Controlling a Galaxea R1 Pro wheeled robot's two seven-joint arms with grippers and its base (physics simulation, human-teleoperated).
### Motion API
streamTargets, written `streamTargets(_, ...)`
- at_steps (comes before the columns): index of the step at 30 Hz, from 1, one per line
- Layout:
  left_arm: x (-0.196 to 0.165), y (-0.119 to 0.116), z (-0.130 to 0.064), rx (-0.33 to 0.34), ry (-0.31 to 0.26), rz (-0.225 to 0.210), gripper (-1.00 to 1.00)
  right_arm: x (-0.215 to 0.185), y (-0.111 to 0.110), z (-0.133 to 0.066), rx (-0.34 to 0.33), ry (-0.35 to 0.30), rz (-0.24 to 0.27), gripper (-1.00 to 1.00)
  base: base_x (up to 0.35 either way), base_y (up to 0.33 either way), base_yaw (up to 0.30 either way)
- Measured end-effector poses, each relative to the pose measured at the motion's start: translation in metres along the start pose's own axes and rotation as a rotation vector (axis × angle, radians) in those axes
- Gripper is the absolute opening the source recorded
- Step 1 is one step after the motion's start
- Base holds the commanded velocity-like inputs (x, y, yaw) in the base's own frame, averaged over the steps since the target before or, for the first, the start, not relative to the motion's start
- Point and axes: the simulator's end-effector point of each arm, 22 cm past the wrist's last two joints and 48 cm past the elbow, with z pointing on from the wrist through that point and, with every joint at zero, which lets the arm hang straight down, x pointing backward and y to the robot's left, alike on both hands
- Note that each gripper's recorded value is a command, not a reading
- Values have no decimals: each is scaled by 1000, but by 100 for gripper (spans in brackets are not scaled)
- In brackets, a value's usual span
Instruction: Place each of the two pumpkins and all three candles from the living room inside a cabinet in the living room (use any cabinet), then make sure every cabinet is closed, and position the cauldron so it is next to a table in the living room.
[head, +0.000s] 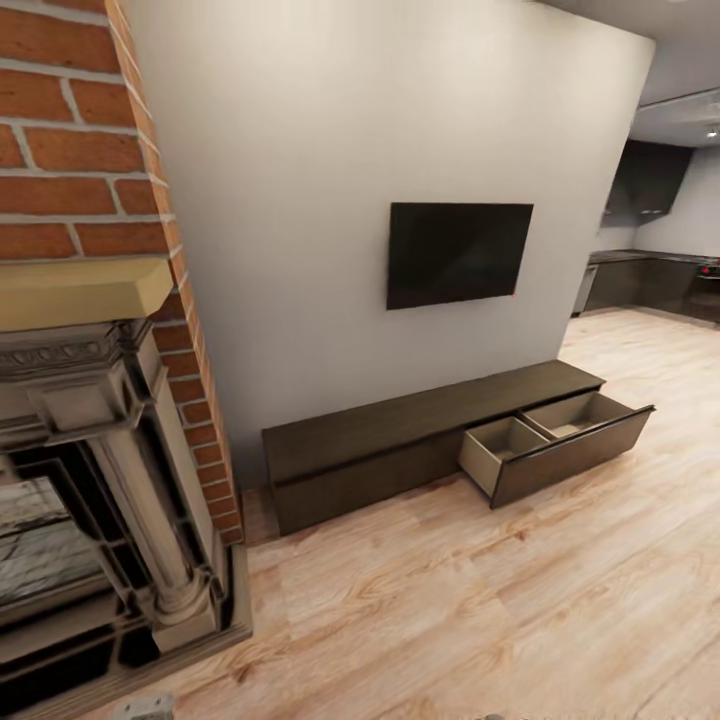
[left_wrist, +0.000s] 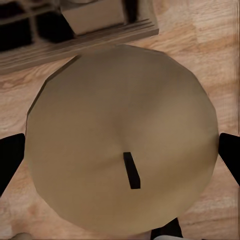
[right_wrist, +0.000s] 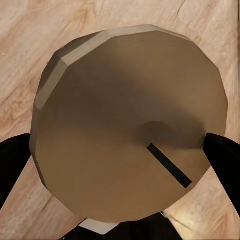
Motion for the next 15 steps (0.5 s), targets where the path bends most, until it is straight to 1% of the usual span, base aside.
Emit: streamTargets(15,-1,0,-1,1,-3,0,-100,-1,0,0,1,-2,5,-100,0,0,-274)
